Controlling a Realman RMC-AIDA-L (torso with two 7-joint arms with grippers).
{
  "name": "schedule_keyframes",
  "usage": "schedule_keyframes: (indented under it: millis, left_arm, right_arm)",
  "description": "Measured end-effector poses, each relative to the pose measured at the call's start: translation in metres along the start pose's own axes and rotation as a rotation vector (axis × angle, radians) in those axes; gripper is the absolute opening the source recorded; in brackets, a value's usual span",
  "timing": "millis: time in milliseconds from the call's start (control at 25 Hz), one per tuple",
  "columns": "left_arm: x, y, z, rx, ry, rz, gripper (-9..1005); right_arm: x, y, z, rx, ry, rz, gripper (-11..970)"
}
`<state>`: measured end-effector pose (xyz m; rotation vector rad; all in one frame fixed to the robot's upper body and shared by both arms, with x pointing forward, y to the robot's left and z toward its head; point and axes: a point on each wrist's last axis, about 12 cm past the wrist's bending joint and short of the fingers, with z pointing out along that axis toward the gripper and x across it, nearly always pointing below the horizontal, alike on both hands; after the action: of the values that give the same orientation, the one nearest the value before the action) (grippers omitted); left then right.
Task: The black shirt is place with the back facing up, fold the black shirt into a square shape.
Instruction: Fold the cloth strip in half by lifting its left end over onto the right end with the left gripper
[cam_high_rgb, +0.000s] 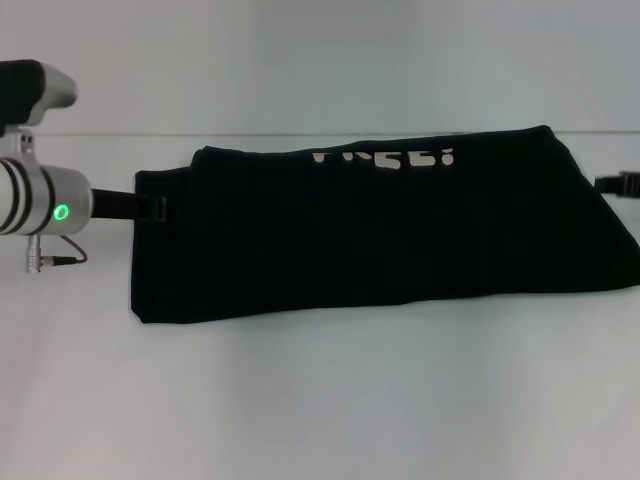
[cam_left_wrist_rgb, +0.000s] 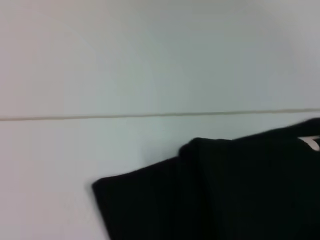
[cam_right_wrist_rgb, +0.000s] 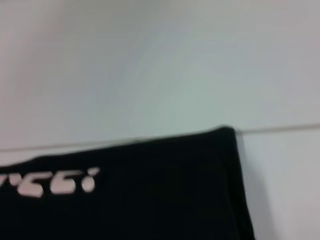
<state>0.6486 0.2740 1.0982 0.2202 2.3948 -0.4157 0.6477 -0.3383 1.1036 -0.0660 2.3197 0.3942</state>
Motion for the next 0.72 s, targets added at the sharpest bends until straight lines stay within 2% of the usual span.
schedule_keyframes:
  millis: [120, 280, 560, 720]
  left_arm:
    - [0.000, 0.007, -0.007, -0.017, -0.019, -0.033, 58]
    - [0.004, 0.014, -0.022, 0.003, -0.006, -0.059, 218]
    - [0.015, -0.005, -0.052, 0.240, 0.198, -0.023, 497]
    - [0.020, -0.014, -0.058, 0.335, 0.304, -0.059, 663]
  right_arm:
    - [-0.008, 0.001, -0.007, -0.010, -0.038, -0.014, 94]
    - [-0.012, 0.002, -0.014, -0.051, -0.056, -0.005, 286]
    - [-0.011, 0.020, -0.023, -0.269, -0.064, -0.049, 552]
    - [-0.006, 0.032, -0.027, -0.383, -0.059, -0.092, 666]
